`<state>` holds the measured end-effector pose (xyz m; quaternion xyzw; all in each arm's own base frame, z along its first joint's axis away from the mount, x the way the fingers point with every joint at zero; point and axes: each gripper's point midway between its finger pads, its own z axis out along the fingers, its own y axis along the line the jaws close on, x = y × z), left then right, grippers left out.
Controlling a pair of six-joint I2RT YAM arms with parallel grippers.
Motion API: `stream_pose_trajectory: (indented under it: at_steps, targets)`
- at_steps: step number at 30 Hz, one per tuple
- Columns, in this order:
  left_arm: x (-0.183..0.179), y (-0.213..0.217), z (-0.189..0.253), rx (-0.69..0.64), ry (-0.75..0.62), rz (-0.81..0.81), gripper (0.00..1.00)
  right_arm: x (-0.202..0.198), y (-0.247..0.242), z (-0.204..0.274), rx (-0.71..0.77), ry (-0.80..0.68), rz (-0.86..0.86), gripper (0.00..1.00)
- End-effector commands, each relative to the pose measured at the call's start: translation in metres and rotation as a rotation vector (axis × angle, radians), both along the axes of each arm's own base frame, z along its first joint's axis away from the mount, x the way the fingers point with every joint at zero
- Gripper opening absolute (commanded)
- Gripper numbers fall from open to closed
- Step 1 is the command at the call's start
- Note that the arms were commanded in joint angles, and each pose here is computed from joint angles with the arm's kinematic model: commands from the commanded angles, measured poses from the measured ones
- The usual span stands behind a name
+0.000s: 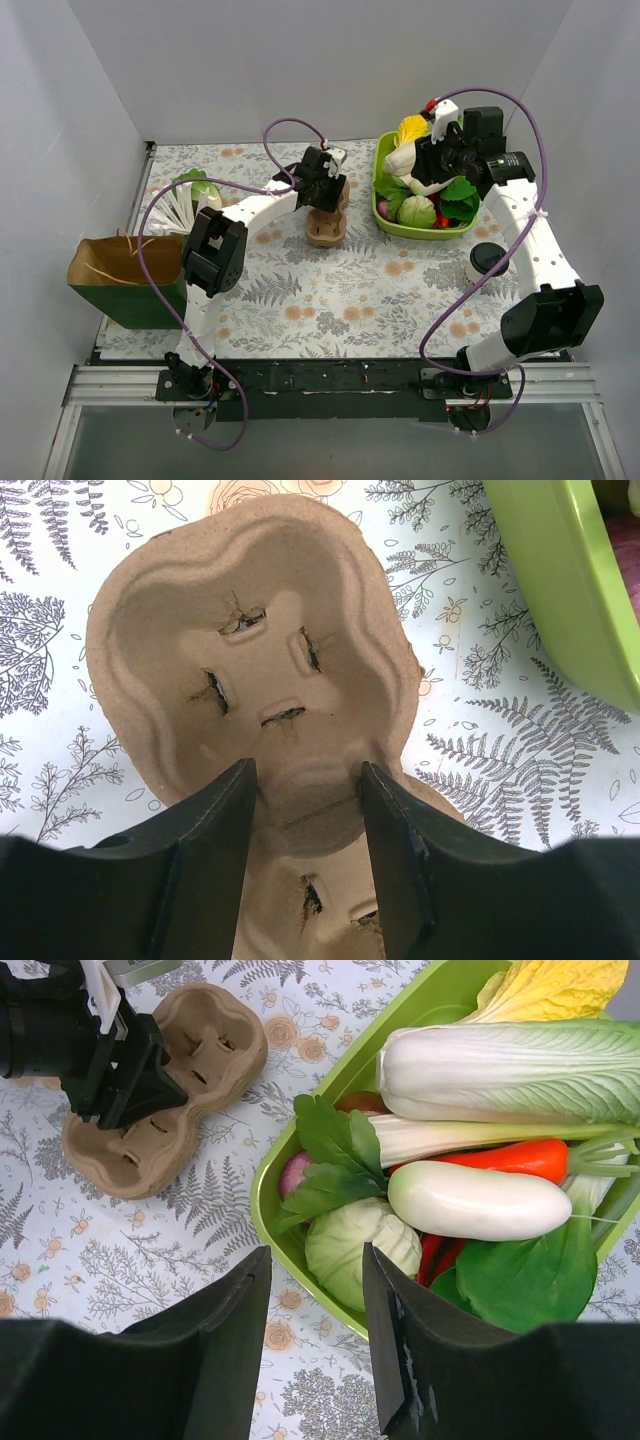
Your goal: Pack the takeout coffee
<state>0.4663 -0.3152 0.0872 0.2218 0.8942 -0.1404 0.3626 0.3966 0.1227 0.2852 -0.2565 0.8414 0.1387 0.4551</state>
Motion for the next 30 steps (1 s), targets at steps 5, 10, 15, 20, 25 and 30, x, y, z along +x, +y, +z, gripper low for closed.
stream_pose_trajectory:
  at_steps: [5, 10, 15, 20, 25, 30]
  targets:
    - [-0.007, -0.004, 0.043, -0.034, -0.057, -0.030, 0.37, 0.005, 0.002, 0.002, 0.020, -0.019, 0.003, 0.50]
    - [-0.008, -0.004, 0.061, -0.031, -0.104, -0.084, 0.27, 0.004, 0.001, 0.000, 0.020, -0.013, 0.001, 0.50]
    - [-0.022, -0.008, 0.078, -0.030, -0.118, -0.223, 0.13, 0.004, 0.001, 0.000, 0.019, -0.013, 0.000, 0.50]
    - [-0.047, -0.008, 0.097, 0.050, -0.258, -0.601, 0.00, 0.002, 0.001, -0.002, 0.022, -0.008, 0.001, 0.50]
    - [-0.049, 0.000, 0.108, 0.057, -0.359, -0.699, 0.00, 0.000, 0.000, -0.002, 0.024, -0.009, 0.000, 0.50]
    - [-0.043, -0.001, 0.100, -0.086, -0.156, -0.645, 0.00, -0.001, 0.002, -0.005, 0.035, 0.007, 0.002, 0.50]
